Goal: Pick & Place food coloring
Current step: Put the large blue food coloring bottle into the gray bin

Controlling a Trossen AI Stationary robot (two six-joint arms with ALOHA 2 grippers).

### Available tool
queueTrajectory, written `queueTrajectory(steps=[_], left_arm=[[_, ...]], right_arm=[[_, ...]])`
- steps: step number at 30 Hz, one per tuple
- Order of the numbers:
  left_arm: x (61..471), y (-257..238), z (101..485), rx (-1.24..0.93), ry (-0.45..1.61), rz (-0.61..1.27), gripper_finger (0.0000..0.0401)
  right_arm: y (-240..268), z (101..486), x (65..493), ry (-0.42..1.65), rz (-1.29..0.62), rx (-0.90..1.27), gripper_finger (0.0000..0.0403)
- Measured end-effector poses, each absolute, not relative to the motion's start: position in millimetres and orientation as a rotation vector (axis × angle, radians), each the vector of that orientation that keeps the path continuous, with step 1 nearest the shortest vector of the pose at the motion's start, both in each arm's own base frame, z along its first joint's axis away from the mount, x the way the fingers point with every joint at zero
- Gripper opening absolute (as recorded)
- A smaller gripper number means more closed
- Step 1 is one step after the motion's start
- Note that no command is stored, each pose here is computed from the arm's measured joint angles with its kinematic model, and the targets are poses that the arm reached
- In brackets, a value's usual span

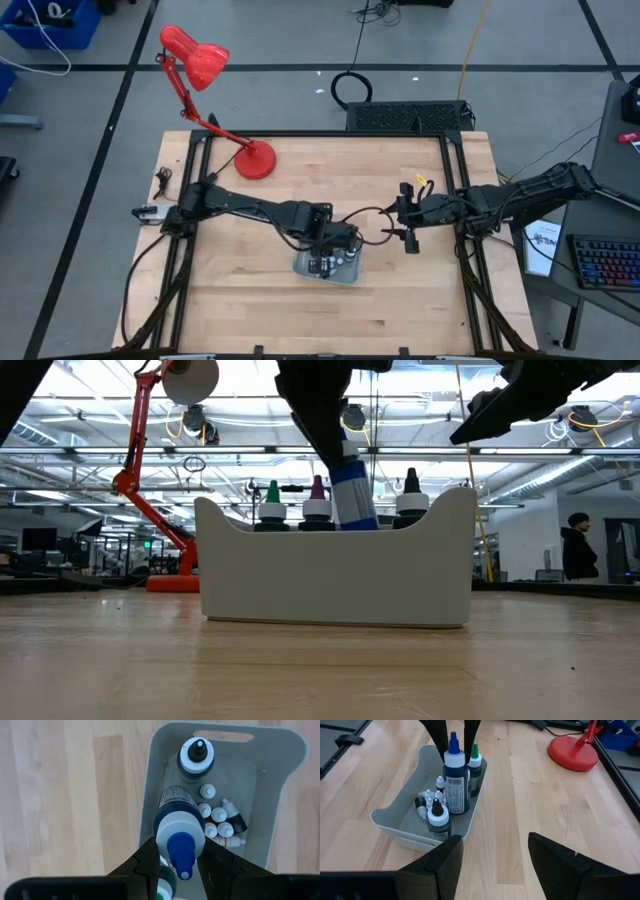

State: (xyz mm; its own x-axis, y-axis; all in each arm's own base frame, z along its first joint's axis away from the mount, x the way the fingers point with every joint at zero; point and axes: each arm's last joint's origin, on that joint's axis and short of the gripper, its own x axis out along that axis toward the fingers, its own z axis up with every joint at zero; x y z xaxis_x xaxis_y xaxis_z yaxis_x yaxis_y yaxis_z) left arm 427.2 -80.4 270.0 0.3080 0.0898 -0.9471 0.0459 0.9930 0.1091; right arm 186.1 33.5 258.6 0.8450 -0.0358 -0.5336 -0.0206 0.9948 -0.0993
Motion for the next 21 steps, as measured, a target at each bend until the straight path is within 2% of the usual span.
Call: queueTrajectory(steps=[21], left_arm=[[442,-76,232,0.098,1.351,0.01,0.0112]], right_arm=[[34,259,186,0.563,-0.007,-0.102,0.0212]])
